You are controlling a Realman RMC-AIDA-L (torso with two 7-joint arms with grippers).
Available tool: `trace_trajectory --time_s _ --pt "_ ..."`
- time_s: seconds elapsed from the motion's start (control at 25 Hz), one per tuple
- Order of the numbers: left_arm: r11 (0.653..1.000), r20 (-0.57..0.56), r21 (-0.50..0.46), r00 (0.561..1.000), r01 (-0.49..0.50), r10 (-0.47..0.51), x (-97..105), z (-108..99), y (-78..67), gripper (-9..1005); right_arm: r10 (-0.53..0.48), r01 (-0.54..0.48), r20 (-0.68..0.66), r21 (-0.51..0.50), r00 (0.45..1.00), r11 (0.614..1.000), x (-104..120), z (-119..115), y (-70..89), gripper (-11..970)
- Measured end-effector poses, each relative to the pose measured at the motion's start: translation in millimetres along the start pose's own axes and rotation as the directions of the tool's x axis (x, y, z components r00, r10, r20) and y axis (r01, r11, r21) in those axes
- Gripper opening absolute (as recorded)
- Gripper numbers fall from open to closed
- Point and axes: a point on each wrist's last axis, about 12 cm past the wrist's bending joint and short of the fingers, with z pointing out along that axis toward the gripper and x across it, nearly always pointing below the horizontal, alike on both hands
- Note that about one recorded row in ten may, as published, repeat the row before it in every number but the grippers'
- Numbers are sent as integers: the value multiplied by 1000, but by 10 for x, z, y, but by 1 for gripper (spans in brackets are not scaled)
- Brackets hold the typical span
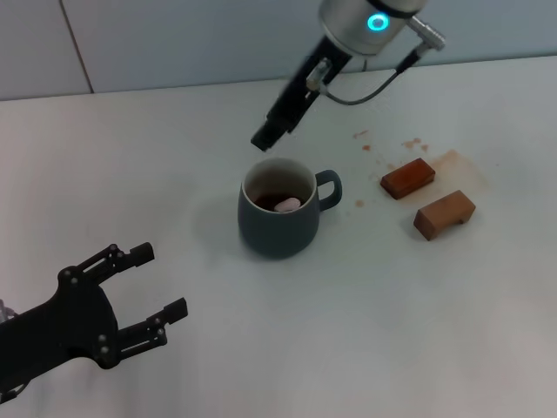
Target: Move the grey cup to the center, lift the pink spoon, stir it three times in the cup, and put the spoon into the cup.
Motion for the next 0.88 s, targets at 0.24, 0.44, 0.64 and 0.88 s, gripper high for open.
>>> trace_trajectory --time_s 0.24,0.44,0.64,0.88 --pt "1000 1 0 1000 2 -2 -7 -9 5 832 84 -70 338 -54 937 996 373 -243 -114 527" --pt "1000 5 0 1000 5 -5 -8 -8 4 832 242 -184 535 -160 810 970 1019 -469 -321 627" --pt "1000 3 7 1000 21 -21 -35 19 38 832 190 -105 747 -160 637 981 1890 -444 -234 716" --pt "998 -20 26 998 53 -52 -112 18 151 832 68 -44 806 -52 588 998 2842 -150 40 809"
